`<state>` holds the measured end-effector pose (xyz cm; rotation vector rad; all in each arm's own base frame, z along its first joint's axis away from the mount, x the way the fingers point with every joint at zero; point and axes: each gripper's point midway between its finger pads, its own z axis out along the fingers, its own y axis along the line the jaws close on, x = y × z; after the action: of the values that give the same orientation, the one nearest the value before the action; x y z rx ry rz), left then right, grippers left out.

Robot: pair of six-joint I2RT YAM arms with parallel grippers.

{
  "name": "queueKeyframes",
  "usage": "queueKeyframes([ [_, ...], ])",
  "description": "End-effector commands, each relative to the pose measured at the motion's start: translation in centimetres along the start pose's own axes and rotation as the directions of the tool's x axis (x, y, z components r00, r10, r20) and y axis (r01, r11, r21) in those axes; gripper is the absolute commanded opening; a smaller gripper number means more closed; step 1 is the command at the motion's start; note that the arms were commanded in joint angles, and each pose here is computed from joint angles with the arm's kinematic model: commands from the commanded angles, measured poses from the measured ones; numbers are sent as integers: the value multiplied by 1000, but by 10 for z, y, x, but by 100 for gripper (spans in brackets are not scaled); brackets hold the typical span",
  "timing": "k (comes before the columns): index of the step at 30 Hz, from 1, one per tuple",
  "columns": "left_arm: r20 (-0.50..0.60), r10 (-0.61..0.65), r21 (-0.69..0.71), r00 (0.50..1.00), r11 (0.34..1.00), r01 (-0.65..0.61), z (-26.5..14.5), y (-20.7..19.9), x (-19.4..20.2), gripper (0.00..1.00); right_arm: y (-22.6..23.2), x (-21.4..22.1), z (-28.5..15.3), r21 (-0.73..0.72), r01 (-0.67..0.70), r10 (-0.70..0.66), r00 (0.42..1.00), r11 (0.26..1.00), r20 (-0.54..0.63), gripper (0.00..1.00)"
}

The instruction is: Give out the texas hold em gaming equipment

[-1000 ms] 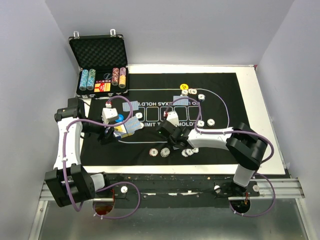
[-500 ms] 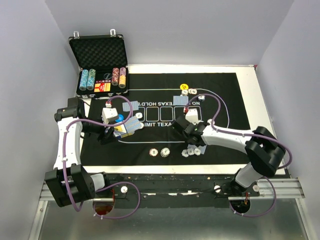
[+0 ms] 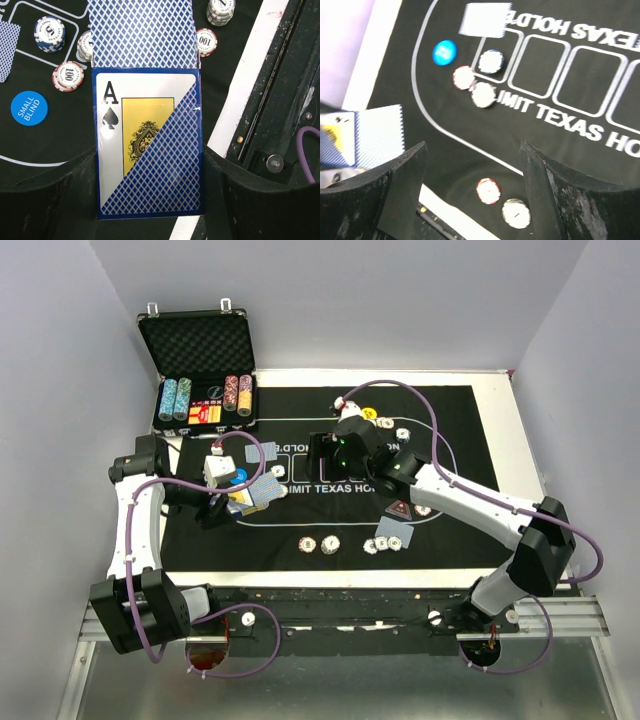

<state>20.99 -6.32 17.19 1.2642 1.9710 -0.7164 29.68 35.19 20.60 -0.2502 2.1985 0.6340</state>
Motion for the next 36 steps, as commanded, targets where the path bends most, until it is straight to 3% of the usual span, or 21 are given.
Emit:
queueKeyframes([
  [1,10,-176,164,984,971,172,-7,-57,-9,12,60,9,0,-289,-51,27,996,956,-86,84],
  [10,11,-175,170,985,971,170,-5,-59,-9,12,106,33,12,-492,-198,92,969,848,-230,86],
  [21,25,-153,161,988,976,147,-7,-61,-12,12,106,49,39,-438,-204,83,956,876,-280,81],
  [30,33,-143,164,989,977,135,-6,-63,-12,12,88,42,31,-384,-174,84,967,907,-241,79],
  [36,33,-146,168,989,976,138,-5,-63,-12,12,89,35,24,-399,-194,110,968,896,-225,72],
])
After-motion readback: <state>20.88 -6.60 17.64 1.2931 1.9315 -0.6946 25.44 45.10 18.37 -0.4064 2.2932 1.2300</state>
